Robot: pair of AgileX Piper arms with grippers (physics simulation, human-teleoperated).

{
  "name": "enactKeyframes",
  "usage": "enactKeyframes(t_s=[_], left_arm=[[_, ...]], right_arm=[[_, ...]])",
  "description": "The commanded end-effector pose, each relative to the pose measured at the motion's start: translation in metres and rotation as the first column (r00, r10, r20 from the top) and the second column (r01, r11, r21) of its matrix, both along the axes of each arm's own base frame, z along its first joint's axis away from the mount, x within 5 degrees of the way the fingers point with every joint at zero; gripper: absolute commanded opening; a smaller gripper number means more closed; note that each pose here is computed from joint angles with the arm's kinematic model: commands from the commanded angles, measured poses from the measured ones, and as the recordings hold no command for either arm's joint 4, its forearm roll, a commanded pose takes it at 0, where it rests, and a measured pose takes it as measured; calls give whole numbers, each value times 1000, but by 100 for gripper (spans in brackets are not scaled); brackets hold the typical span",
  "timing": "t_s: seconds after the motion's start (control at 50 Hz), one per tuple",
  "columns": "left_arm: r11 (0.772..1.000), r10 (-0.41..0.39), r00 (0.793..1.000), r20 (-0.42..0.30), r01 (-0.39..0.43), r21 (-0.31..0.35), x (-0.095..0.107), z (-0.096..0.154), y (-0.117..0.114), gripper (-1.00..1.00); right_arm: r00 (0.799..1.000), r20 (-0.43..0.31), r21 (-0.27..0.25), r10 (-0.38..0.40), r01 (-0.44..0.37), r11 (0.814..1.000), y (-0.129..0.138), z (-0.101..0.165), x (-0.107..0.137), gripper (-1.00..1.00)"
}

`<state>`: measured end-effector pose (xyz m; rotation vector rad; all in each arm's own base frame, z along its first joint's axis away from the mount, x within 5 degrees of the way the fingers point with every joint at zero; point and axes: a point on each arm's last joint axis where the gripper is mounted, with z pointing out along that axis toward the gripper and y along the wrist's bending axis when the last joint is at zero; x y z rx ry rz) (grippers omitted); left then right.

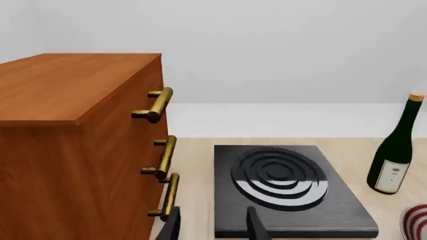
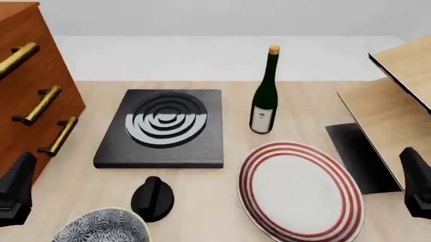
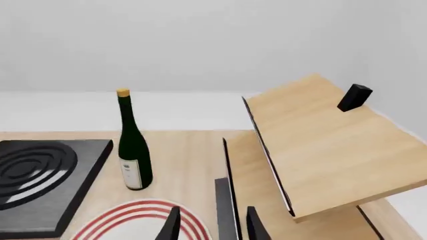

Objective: Pick up the akita bowl and put it on the plate.

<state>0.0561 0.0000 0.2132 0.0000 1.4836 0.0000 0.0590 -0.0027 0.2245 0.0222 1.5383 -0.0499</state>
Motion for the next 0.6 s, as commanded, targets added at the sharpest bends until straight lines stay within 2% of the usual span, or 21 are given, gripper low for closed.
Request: enactKeyframes(t_s=[0.02,0.06,0.12,0.16,0.24,0.36,0.52,0.56,0.6], left_arm=[[1000,0,1000,0,0,0,0,0,0,100],[1000,0,1000,0,0,0,0,0,0,100],[1000,0,1000,0,0,0,0,0,0,100],[1000,0,1000,0,0,0,0,0,0,100],[1000,0,1000,0,0,0,0,0,0,100],[1000,0,1000,0,0,0,0,0,0,100],[1000,0,1000,0,0,0,0,0,0,100],[1000,0,1000,0,0,0,0,0,0,100],[1000,0,1000,0,0,0,0,0,0,100]], right_arm=[[997,51,8,51,-52,999,3,-3,-2,100],[997,14,4,77,-77,997,5,0,3,100],[997,15,15,77,-77,997,5,8,3,100],[997,-2,-11,77,-77,997,5,12,5,100],[997,13,7,75,-75,997,4,31,-2,100],[996,24,-9,81,-81,997,5,55,-9,100],[987,40,-33,156,-155,987,8,96,-15,100],[983,56,-17,176,-176,984,8,105,-17,100],[974,32,-6,224,-224,975,12,113,-10,100]])
